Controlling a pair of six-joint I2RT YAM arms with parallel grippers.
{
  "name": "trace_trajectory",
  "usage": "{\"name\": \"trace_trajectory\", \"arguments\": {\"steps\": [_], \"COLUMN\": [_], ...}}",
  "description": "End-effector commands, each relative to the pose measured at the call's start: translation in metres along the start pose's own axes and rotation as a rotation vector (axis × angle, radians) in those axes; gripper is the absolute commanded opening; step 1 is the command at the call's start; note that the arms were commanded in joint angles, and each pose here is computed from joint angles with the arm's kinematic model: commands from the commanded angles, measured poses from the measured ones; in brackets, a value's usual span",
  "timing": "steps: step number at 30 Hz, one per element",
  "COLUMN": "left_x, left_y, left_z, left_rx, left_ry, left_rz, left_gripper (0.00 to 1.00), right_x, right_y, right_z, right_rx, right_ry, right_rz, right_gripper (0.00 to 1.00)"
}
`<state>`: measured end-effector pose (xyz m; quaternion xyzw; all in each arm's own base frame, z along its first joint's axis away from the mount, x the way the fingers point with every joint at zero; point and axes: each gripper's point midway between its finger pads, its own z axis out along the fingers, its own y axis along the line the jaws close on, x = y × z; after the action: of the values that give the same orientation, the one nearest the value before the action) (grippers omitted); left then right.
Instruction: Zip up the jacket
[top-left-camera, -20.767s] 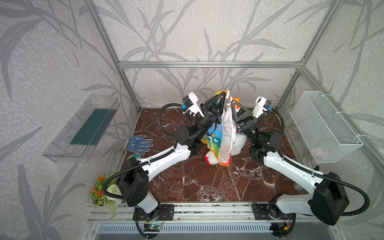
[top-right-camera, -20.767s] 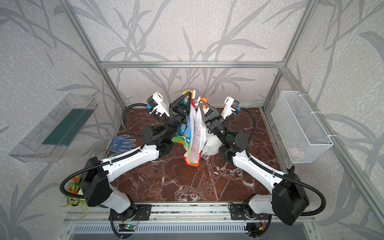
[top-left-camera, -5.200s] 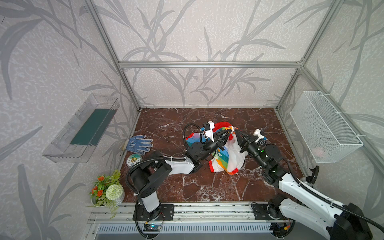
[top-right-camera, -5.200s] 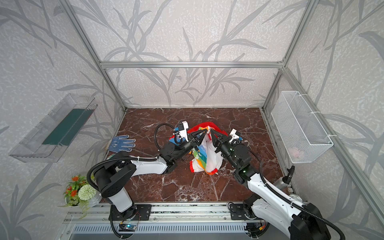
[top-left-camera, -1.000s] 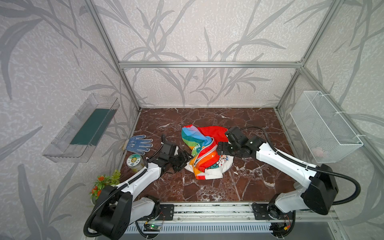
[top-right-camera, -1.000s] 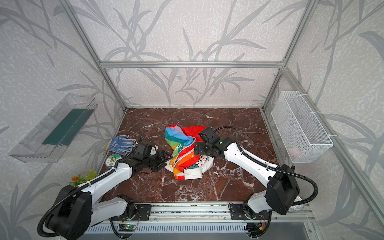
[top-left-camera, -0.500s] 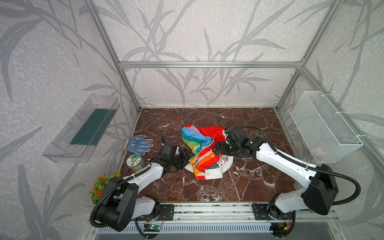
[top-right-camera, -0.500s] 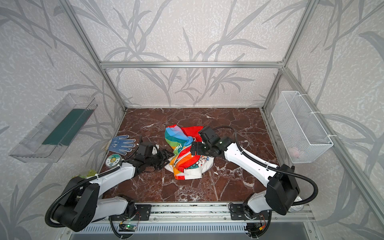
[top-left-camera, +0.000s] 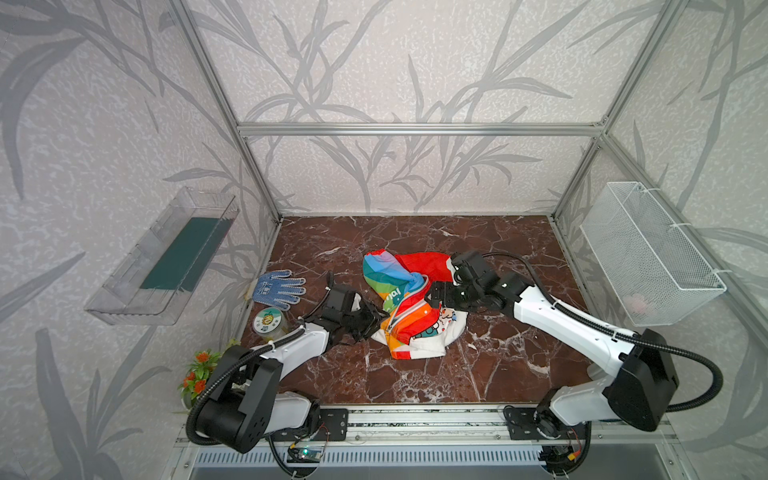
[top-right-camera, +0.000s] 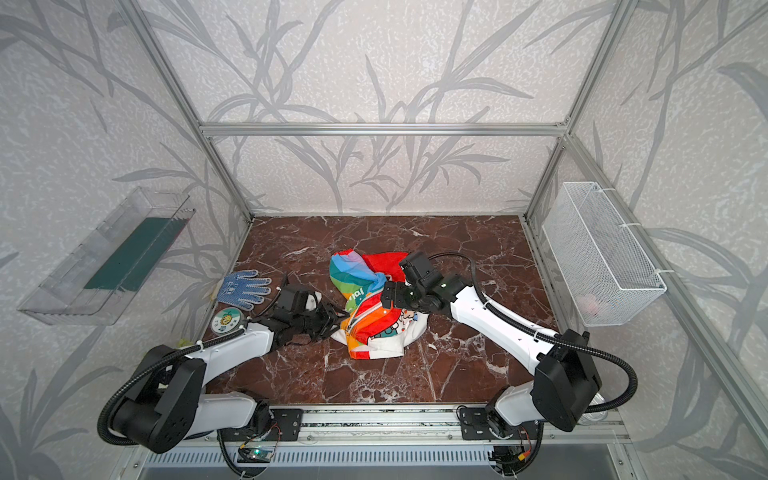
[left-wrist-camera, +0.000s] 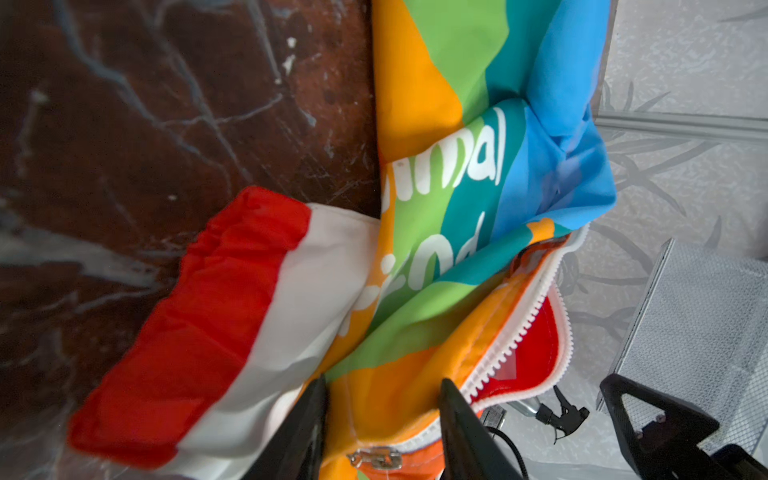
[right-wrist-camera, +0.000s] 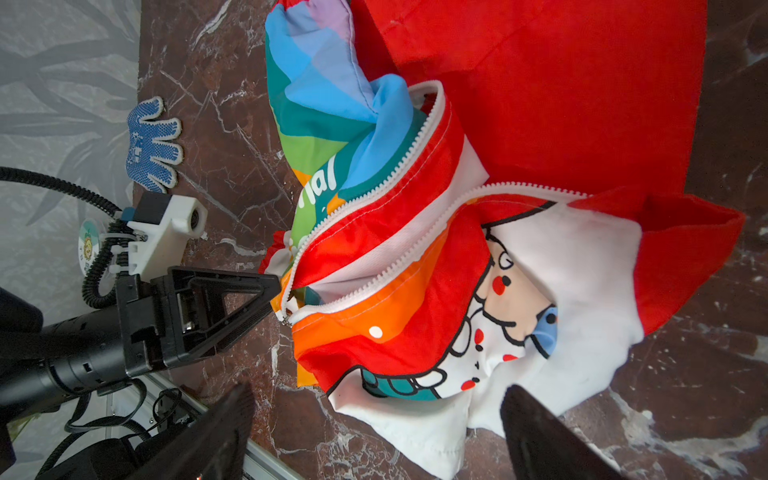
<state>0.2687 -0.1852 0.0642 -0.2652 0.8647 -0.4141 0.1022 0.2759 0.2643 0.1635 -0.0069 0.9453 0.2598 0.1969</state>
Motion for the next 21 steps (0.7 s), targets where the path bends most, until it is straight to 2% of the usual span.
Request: {"name": "trace_trajectory", "arguments": {"steps": [1,9,12,18,21], "left_x": [0.002,0.002,0.003,0.004,0.005], "left_y": [-0.004,-0.016,-0.024,-0.049,-0.064], "left_z": [0.000,-0.014,-0.021,-0.034,-0.040], "left_rx": [0.037,0.054,0.070,0.108,0.131], "left_ry": [0.008,-0.021,-0.028,-0.020,-0.009], "left_rz": [-0.003,0.038,0.051,0.086,0.104], "left_gripper": [0.40,0.23,0.18,0.02,0.00], "right_x": [0.001,0.003,0.005,0.019,0.025], "right_y": [0.000,0.006,0.010,0.009,0.023], "right_z": [-0.006,-0.010,-0.015,-0.038,-0.052], "right_rx": [-0.013,-0.040,-0.038,0.128,0.131], "right_ry": [-0.010,0.003,0.010,0.020,0.034], "right_rz": [0.018,0.045,0.004,-0.400,-0.550], "right_gripper": [0.92,0.91,0.90,0.88,0.84]}}
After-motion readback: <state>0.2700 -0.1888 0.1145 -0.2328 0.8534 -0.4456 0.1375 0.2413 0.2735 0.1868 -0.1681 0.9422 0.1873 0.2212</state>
